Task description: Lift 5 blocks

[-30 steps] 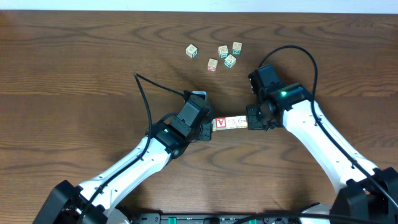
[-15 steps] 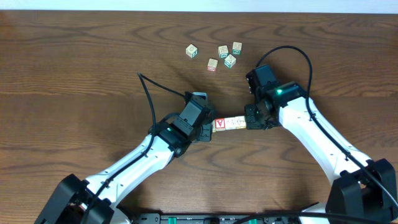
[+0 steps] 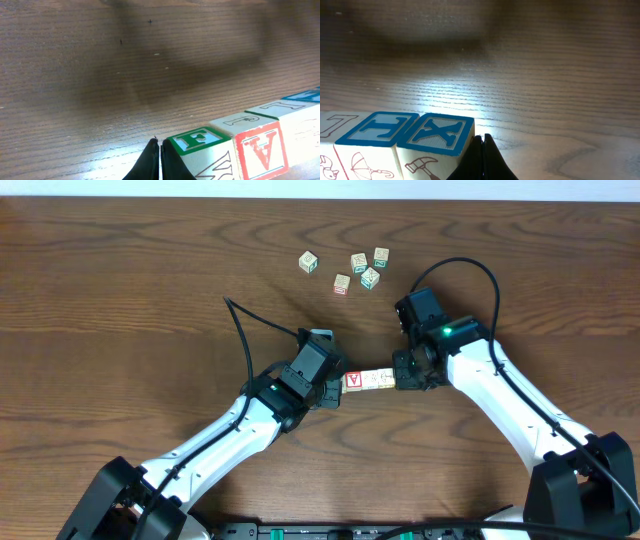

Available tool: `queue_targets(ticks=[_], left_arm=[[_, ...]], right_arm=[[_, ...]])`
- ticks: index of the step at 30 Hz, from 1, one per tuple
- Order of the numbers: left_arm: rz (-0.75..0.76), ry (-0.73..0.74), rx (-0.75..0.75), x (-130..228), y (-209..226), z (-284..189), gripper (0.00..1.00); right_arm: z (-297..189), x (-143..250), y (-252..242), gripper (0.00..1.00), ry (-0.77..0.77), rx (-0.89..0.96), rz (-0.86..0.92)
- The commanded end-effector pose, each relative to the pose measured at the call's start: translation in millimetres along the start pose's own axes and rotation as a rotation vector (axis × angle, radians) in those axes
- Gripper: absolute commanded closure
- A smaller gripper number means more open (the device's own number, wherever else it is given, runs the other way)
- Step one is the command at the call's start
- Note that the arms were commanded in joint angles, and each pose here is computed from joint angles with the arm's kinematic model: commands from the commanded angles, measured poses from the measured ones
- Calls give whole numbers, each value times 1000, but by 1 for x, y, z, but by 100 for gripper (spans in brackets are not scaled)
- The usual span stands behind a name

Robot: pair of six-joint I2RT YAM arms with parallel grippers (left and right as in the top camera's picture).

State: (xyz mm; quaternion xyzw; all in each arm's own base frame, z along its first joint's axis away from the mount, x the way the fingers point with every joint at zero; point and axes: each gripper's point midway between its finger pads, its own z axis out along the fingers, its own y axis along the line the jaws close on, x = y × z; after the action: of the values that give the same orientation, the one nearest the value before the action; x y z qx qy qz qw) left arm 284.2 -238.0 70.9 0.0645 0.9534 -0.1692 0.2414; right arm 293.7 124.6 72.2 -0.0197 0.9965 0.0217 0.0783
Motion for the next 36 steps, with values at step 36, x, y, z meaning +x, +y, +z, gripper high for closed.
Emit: queue_targets(ticks=[36], left_arm=[[98, 48, 364, 9, -98, -22, 93]], right_arm=[[-28, 29, 118, 99, 156, -579, -68]])
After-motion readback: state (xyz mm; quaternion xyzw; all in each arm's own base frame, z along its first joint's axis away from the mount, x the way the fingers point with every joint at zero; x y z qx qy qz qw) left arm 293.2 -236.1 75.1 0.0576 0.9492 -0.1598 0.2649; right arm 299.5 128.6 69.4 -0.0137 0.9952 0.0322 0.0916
